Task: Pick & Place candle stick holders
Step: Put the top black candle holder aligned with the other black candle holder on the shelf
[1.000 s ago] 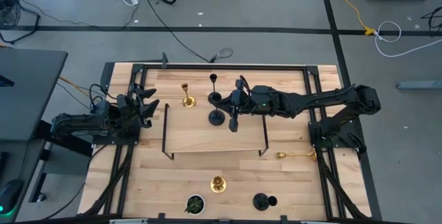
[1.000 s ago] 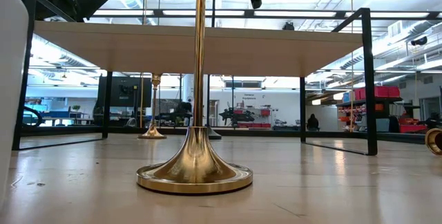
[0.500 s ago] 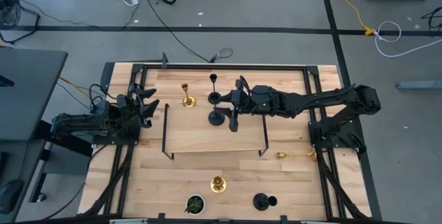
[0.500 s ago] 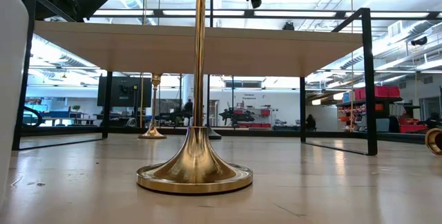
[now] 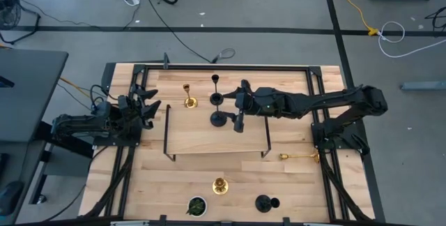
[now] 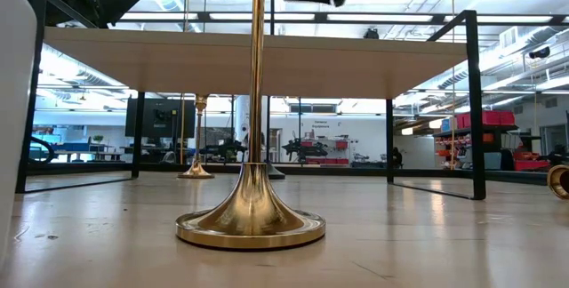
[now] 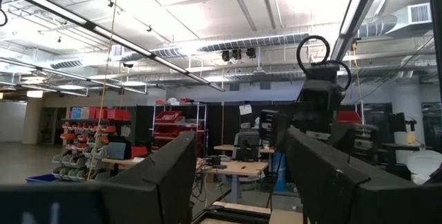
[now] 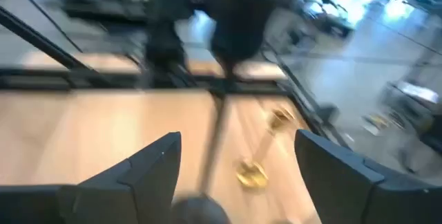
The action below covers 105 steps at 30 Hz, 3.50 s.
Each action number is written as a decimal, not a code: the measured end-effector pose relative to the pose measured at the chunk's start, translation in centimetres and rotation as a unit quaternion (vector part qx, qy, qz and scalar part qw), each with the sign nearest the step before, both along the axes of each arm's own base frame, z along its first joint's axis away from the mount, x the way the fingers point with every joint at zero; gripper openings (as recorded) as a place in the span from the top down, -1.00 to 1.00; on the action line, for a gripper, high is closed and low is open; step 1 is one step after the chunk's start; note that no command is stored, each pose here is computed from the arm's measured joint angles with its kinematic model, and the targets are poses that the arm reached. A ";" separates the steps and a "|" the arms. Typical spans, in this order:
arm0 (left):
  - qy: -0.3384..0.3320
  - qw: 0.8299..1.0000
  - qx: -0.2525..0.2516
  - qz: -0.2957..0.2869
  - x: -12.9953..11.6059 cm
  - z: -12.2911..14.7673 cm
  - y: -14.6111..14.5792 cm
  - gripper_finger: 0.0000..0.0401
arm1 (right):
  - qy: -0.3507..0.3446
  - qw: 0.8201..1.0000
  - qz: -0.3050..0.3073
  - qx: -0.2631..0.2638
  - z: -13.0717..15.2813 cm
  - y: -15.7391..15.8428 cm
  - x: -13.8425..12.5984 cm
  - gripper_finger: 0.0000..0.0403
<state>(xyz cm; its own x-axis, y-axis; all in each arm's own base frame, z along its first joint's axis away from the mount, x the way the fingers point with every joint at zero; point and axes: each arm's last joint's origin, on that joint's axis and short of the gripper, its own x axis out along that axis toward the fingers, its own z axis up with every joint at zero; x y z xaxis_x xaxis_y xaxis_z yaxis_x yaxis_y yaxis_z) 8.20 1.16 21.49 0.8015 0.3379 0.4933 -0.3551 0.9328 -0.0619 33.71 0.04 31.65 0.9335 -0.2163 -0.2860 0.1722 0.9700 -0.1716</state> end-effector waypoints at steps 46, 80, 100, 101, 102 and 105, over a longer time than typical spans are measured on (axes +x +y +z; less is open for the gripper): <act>0.002 1.000 -0.001 0.002 0.0 0.0 0.0 -0.11 | -0.071 0.990 -0.122 0.029 -8.9 -13.1 -6.2 -0.33; 0.006 1.000 -0.001 0.003 0.1 -0.1 0.0 -0.11 | -0.079 0.992 -0.007 0.096 -14.3 -14.9 1.8 -0.33; 0.006 1.000 -0.006 0.010 0.0 -0.1 0.1 -0.11 | -0.104 0.991 -0.011 0.088 -12.9 -15.0 2.8 -0.33; 0.006 1.000 -0.006 0.010 0.0 -0.1 0.1 -0.11 | -0.100 0.991 -0.012 0.091 -13.0 -15.0 2.8 -0.33; 0.005 1.000 -0.006 0.010 0.0 -0.1 0.1 -0.11 | -0.098 0.991 -0.012 0.091 -13.0 -15.0 2.8 -0.33; 0.006 1.000 -0.006 0.010 0.0 -0.1 0.1 -0.11 | -0.095 0.991 -0.012 0.093 -13.1 -15.0 2.8 -0.33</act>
